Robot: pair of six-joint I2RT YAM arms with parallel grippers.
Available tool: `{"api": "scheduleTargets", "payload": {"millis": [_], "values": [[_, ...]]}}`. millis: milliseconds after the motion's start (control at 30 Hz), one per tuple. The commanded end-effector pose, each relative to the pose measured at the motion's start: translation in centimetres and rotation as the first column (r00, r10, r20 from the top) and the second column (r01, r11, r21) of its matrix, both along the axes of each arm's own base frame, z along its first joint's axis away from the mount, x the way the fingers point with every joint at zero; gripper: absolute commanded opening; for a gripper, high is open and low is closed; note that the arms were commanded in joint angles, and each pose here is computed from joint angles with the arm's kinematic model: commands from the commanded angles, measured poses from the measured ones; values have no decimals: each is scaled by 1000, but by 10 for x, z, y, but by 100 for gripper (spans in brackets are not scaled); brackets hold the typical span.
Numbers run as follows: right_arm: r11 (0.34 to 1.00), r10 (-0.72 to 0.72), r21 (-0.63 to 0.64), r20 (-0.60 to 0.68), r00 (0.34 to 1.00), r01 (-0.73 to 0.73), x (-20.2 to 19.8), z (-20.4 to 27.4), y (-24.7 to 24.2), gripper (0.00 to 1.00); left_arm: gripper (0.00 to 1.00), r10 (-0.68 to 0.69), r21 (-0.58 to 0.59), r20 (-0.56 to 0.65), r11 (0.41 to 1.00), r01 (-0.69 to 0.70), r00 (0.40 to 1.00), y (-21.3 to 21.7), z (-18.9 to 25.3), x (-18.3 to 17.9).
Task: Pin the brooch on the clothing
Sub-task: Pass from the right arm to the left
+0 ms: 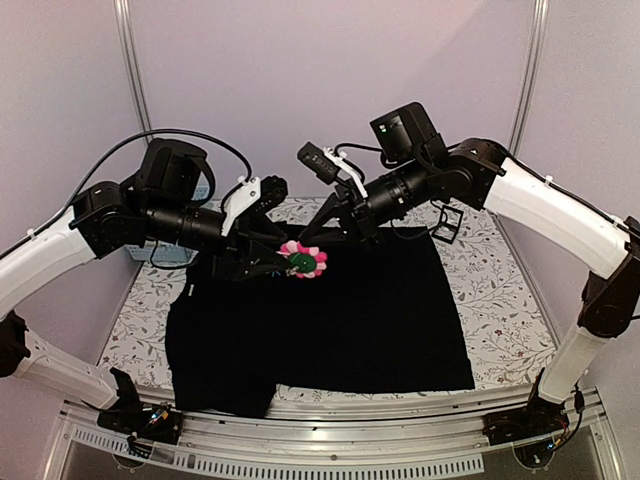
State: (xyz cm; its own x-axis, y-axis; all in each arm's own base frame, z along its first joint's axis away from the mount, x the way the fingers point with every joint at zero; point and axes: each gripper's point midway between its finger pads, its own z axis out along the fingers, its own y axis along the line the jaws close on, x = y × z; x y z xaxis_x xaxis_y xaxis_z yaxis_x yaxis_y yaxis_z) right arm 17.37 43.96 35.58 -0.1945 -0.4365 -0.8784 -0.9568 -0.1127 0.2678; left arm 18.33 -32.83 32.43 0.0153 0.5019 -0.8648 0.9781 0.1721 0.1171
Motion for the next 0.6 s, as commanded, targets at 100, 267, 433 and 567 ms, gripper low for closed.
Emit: {"api": "scheduleTargets", "payload": {"millis": [100,267,433,567], "values": [[997,36,64,41,998,-39,-12,24,-6,0,23,-43,15,-3,999,43,999,-7,-9,-10],[998,27,64,49,998,-30,-9,22,-5,0,0,-74,0,12,997,74,997,-10,0,-22],[991,-118,83,127,985,108,10,23,-12,31,0,-58,-65,-68,996,54,996,-9,9,-30],[981,-149,151,169,974,124,-1,26,-33,75,0,-61,-151,-177,988,34,982,-7,16,-36]]}}
